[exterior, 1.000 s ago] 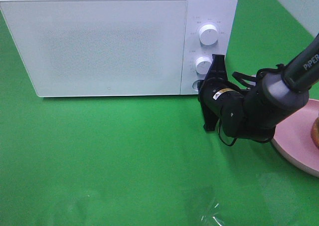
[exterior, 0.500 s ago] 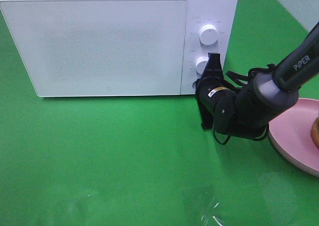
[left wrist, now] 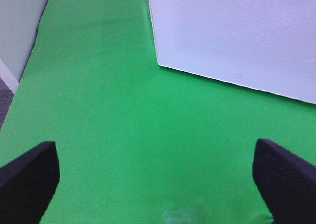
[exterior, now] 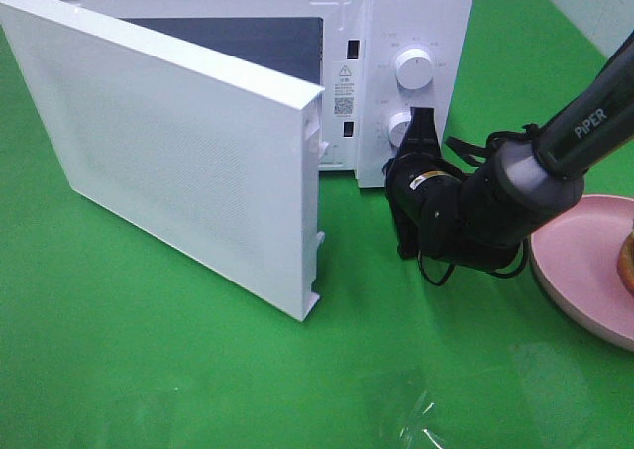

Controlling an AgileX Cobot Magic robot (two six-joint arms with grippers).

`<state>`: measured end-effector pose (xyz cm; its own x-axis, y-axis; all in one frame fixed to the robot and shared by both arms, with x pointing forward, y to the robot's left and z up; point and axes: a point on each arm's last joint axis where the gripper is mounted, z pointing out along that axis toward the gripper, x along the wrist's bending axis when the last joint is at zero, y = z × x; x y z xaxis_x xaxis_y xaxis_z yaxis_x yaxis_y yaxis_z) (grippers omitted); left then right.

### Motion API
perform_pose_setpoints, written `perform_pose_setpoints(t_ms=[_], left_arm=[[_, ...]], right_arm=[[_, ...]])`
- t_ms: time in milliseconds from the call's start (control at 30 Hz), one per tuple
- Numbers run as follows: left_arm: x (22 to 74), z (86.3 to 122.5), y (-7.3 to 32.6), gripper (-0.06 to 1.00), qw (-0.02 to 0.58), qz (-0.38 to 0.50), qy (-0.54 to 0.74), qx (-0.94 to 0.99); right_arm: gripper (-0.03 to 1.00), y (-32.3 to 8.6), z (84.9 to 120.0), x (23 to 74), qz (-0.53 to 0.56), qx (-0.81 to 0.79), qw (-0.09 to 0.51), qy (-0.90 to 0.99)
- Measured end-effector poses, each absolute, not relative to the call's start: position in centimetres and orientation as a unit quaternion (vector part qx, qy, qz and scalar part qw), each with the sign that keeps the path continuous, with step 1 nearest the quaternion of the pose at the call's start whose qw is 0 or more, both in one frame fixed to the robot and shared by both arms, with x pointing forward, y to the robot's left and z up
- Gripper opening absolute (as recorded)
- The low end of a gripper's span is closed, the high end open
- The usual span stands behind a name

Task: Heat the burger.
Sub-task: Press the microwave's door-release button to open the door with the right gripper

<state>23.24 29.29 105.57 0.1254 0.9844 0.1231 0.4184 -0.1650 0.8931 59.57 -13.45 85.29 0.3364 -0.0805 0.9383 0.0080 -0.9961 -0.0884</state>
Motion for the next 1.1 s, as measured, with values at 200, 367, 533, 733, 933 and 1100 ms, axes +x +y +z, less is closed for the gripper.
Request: perform_pose_setpoints(t_ms=[200, 367, 533, 733, 933, 1100], left_arm=[[23.2, 105.6, 29.3, 0.99, 0.363, 0.390, 0.534, 0.656], [23.2, 105.6, 29.3, 0.99, 0.363, 0.390, 0.534, 0.656], [23.2, 105.6, 29.3, 0.99, 0.363, 0.390, 0.534, 0.656], [23.2, 105.6, 29.3, 0.99, 0.363, 0.390, 0.534, 0.656], [23.2, 105.6, 29.3, 0.99, 0.363, 0.390, 0.534, 0.656], [23.2, 105.6, 29.3, 0.99, 0.363, 0.390, 0.534, 0.656]], right_arm=[[0.00, -13.5, 85.3, 59.6, -0.576, -0.817, 0.038, 0.022], [0.00, -13.5, 85.3, 59.6, -0.576, -0.817, 0.037, 0.022], [0.00, -13.4, 85.2, 59.6, -0.572, -0.819, 0.038, 0.022], [0.00, -13.4, 85.1, 59.6, -0.565, -0.824, 0.041, 0.023], [0.00, -13.4, 85.4, 59.4, -0.560, -0.827, 0.045, 0.016], [0.00, -13.8, 86.1, 59.0, -0.564, -0.824, 0.047, -0.005]])
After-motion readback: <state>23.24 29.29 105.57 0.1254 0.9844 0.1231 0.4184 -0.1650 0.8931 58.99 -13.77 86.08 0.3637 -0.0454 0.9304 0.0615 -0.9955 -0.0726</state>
